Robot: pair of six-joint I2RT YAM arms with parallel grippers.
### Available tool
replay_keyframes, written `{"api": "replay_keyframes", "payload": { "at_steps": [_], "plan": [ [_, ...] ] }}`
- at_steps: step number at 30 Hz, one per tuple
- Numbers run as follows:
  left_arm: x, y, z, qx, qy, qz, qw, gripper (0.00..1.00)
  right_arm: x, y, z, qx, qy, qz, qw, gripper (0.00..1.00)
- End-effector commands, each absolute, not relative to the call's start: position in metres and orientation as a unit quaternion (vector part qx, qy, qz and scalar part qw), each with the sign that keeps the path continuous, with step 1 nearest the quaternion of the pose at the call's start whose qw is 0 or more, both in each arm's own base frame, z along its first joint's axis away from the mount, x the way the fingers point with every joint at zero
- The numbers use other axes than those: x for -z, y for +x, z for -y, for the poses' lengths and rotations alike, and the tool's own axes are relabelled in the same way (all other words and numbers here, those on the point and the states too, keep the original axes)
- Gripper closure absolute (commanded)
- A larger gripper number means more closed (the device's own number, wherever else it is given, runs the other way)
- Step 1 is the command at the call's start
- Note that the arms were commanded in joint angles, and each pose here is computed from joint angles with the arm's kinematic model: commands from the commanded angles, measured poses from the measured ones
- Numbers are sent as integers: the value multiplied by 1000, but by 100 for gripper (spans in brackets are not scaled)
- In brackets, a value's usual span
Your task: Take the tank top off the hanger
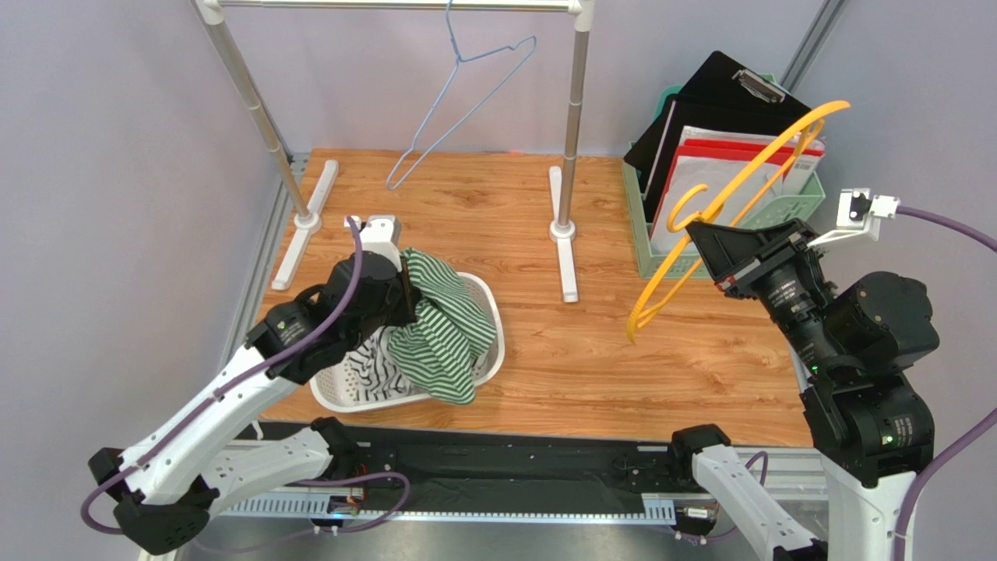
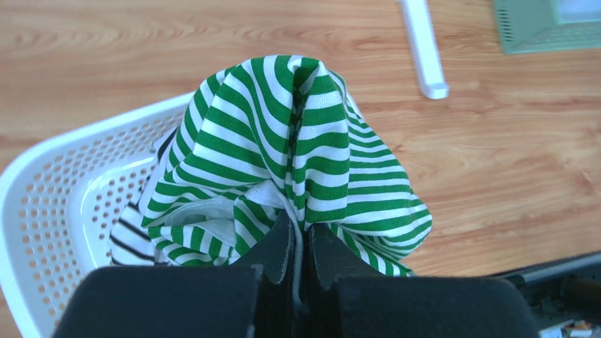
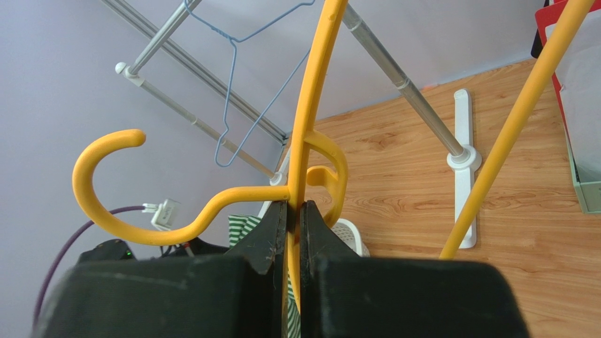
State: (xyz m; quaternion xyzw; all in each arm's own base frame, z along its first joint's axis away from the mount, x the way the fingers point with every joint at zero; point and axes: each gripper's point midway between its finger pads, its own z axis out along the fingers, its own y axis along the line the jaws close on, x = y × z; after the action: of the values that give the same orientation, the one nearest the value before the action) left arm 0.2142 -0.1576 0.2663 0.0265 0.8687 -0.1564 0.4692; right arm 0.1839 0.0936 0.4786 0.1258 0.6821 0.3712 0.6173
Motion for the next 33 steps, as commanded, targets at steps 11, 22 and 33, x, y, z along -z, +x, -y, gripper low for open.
{"api": "replay_keyframes", "payload": {
  "at_steps": [11, 22, 33],
  "plan": [
    [-203, 233, 113, 57, -396, -846, 352, 100, -493, 182, -98, -392, 115, -660, 630, 100],
    [-130, 199, 62, -86, -588, -768, 240, 100, -494, 179, -96, -388, 112, -660, 633, 100],
    [-66, 182, 45, -153, -611, -755, 185, 100, -484, 186, -101, -392, 112, -668, 622, 100]
  ]
}}
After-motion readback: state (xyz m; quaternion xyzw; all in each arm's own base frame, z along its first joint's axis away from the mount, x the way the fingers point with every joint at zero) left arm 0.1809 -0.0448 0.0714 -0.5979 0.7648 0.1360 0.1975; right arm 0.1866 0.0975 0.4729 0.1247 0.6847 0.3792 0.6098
